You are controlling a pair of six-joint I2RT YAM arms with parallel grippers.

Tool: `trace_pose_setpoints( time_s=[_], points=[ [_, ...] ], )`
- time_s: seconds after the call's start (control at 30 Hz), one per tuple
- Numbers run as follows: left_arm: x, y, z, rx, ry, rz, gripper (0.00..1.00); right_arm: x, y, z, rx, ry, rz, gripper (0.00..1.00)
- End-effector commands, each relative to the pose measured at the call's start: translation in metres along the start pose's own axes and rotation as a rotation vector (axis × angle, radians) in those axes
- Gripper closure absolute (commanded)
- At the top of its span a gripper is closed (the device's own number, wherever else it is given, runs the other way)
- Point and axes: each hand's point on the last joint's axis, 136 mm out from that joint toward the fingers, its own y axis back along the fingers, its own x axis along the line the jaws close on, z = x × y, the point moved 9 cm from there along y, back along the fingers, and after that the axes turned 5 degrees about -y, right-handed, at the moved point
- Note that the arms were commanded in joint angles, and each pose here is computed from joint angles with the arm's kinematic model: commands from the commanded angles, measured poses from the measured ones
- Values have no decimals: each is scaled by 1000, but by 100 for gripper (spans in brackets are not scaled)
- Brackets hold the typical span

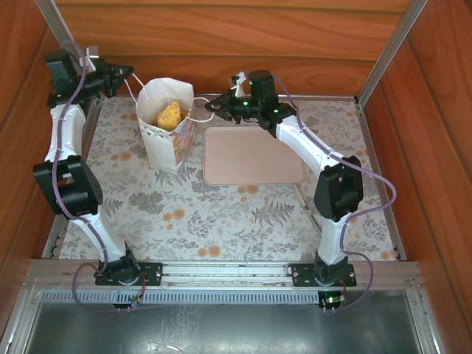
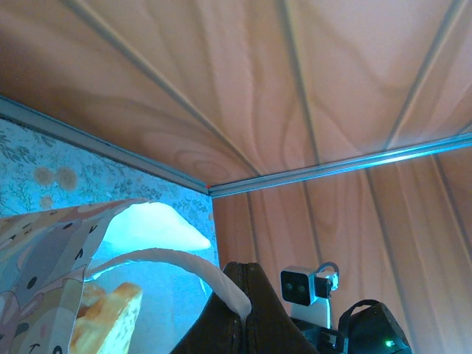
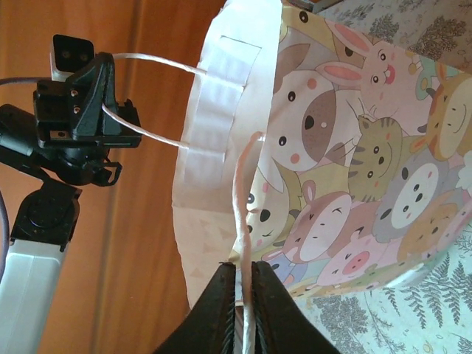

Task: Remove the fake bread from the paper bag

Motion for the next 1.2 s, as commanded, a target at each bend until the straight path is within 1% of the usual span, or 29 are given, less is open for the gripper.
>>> trace_pose_setpoints(
  time_s=[0.0, 0.17, 0.33, 0.4, 0.63, 0.77, 0.87, 0.97, 1.07, 1.17],
  points=[
    [-34, 11, 6, -38, -90, -34, 100, 9, -2, -1, 7, 23, 17, 99],
    [-50, 28, 11, -109, -125, -13, 100, 12, -7, -2, 23, 30, 24, 100],
    [-54, 49, 15, -159, -131, 15, 100, 21, -23, -7, 59, 45, 38, 100],
    [-54, 61, 15, -180, -135, 47, 100, 23, -31, -8, 70, 52, 41, 100],
    [-53, 117, 14, -287, -152, 150, 100, 31, -74, -23, 151, 66, 54, 100],
    [-52, 139, 8, -320, -167, 201, 100, 29, -99, -34, 201, 60, 66, 100],
    [-53, 142, 0, -314, -184, 217, 100, 24, -112, -42, 232, 50, 67, 100],
    [-50, 138, -8, -296, -185, 220, 100, 13, -117, -48, 251, 28, 43, 100],
    [-46, 126, -20, -258, -192, 216, 100, 0, -111, -52, 227, 32, 2, 100],
    [-40, 106, -34, -197, -192, 202, 100, -13, -104, -56, 213, 29, -32, 100]
  ],
)
